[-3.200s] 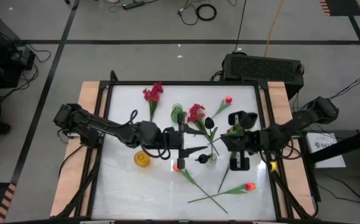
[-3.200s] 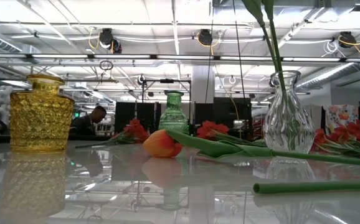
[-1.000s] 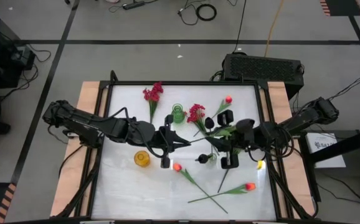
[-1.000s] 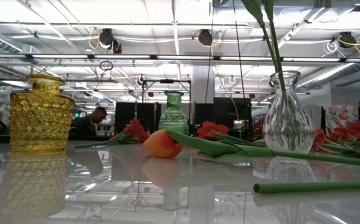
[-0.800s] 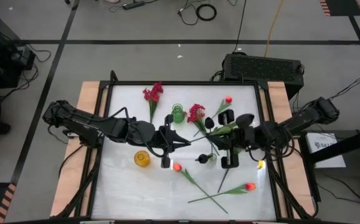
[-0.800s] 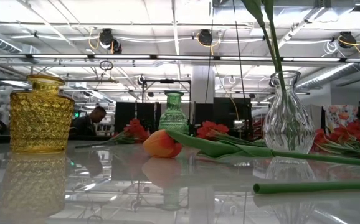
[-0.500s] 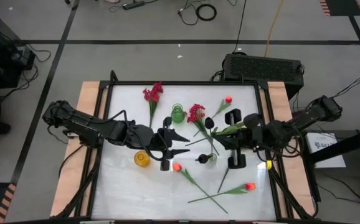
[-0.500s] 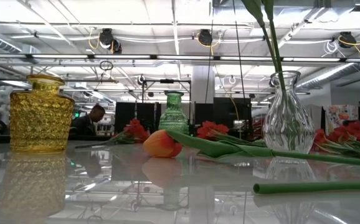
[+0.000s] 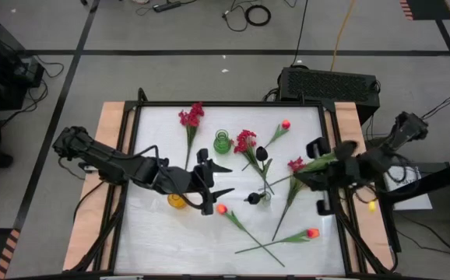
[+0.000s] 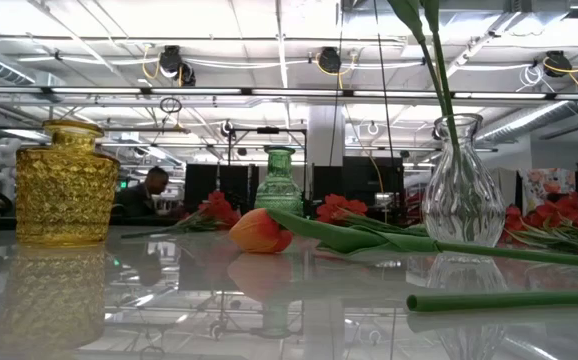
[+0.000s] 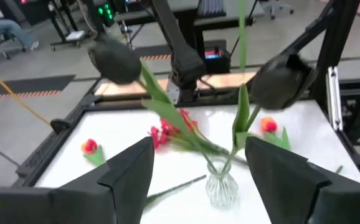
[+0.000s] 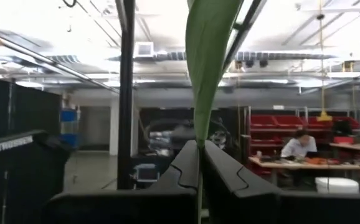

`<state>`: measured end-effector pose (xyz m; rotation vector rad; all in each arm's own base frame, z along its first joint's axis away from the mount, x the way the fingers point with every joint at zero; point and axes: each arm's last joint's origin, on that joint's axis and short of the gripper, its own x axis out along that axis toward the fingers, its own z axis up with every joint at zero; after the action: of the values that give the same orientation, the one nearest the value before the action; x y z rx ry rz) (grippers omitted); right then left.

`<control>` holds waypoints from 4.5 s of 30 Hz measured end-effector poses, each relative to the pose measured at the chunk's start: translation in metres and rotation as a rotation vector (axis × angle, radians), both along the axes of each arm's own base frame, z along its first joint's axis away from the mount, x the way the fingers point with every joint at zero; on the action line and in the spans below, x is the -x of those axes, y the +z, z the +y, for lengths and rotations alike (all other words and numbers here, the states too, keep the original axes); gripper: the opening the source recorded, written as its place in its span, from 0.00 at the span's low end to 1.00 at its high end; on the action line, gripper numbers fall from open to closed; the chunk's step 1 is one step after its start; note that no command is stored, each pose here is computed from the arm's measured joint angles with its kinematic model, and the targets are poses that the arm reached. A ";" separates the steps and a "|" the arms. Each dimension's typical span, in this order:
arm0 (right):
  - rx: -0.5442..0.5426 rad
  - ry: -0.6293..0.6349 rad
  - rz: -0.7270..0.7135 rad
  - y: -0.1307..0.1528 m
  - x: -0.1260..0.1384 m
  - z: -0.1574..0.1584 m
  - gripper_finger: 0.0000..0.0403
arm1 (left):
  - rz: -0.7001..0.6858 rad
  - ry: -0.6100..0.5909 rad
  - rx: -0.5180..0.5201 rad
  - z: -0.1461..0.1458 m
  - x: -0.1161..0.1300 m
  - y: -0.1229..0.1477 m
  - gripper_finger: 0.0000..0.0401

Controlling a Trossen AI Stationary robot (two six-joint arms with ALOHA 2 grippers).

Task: Sort flowers into vase by color
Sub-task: Put the black flower into the transparent vase, then put the top orange flower into the green vase

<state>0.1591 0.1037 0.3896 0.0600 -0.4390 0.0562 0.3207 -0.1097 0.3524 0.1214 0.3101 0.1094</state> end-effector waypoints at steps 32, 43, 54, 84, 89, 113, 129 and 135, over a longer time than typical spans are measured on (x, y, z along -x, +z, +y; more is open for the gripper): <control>-0.198 -0.184 0.141 -0.132 0.034 -0.004 0.00 | 0.031 0.045 -0.003 0.002 0.001 -0.004 0.65; -0.176 -0.162 0.184 -0.156 0.022 0.002 0.00 | 0.051 0.096 -0.011 0.011 -0.002 -0.007 0.65; -0.133 -0.203 0.223 -0.170 0.010 0.006 0.00 | 0.169 0.073 0.056 0.023 -0.008 -0.023 0.56; -0.139 -0.196 0.289 -0.185 0.001 0.009 0.26 | 0.206 0.038 0.063 0.022 -0.007 -0.026 0.30; -0.139 -0.163 0.290 -0.178 0.010 0.010 0.40 | 0.229 0.039 0.056 0.022 -0.005 -0.028 0.30; -0.171 -0.375 0.370 -0.157 0.057 -0.020 0.60 | 0.363 0.267 -0.078 0.035 0.006 -0.041 0.30; -0.035 -0.918 0.479 -0.149 0.061 -0.058 0.60 | 0.399 0.371 -0.028 0.073 0.011 -0.069 0.30; -0.021 -1.009 0.472 -0.145 0.063 -0.078 0.60 | 0.361 0.341 -0.001 0.072 0.008 -0.066 0.30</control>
<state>0.0960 0.0256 0.2448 -0.1311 0.0397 -0.9389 0.3127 -0.0379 0.2867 0.0878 0.6900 0.4278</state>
